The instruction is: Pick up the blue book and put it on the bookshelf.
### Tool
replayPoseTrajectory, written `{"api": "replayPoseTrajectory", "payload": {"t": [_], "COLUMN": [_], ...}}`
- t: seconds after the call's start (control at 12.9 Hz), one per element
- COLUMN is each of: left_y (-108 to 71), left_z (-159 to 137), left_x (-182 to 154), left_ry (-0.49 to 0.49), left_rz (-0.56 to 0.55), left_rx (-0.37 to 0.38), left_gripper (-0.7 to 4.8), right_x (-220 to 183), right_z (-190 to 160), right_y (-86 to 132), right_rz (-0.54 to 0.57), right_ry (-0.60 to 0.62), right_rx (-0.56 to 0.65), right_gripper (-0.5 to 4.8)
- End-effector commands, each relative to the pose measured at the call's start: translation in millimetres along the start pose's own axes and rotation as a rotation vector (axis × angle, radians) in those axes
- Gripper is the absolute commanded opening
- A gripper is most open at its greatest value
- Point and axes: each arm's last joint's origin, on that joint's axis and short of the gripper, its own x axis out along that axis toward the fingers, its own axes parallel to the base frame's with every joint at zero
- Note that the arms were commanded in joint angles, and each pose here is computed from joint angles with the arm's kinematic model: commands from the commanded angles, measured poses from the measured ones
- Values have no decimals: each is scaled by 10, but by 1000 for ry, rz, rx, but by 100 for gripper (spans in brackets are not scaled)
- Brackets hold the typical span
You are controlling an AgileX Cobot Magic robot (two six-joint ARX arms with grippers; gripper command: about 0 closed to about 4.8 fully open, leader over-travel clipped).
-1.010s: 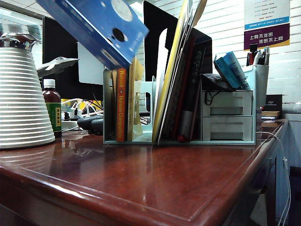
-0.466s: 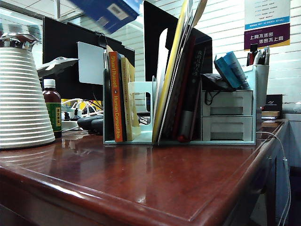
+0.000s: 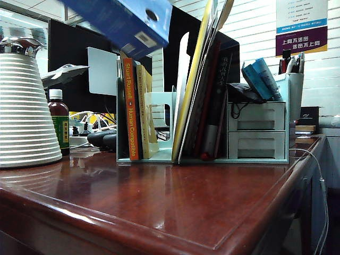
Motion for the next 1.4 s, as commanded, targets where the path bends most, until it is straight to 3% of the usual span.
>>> {"api": "replayPoseTrajectory", "payload": {"t": [0.08, 0.31, 0.39, 0.78, 1.01, 1.09, 1.17, 1.4], "left_y": [-15, -67, -158, -352, -336, -289, -270, -265], "left_z": [78, -73, -192, -469, -545, -709, -906, -1033], "left_x": [51, 133, 190, 289, 317, 375, 431, 466], "left_ry": [-111, -83, -64, -10, 18, 78, 147, 181], "left_rz": [-2, 18, 19, 161, 174, 179, 231, 224], "left_rx": [71, 159, 198, 420, 434, 440, 527, 530], "left_gripper": [-6, -6, -6, -6, -6, -6, -6, -6], "right_x": [-10, -20, -44, -139, -138, -143, -172, -178], "right_z": [30, 40, 59, 131, 117, 91, 18, 20], "right_y": [18, 27, 44, 113, 112, 116, 124, 127], "right_rz": [16, 22, 24, 43, 45, 56, 52, 49], "right_ry": [-14, -18, -26, -58, -44, -18, 59, 60], "right_rx": [-11, -14, -19, -41, -33, -43, -101, -100], "right_gripper": [-6, -6, -6, -6, -6, -6, -6, -6]}}
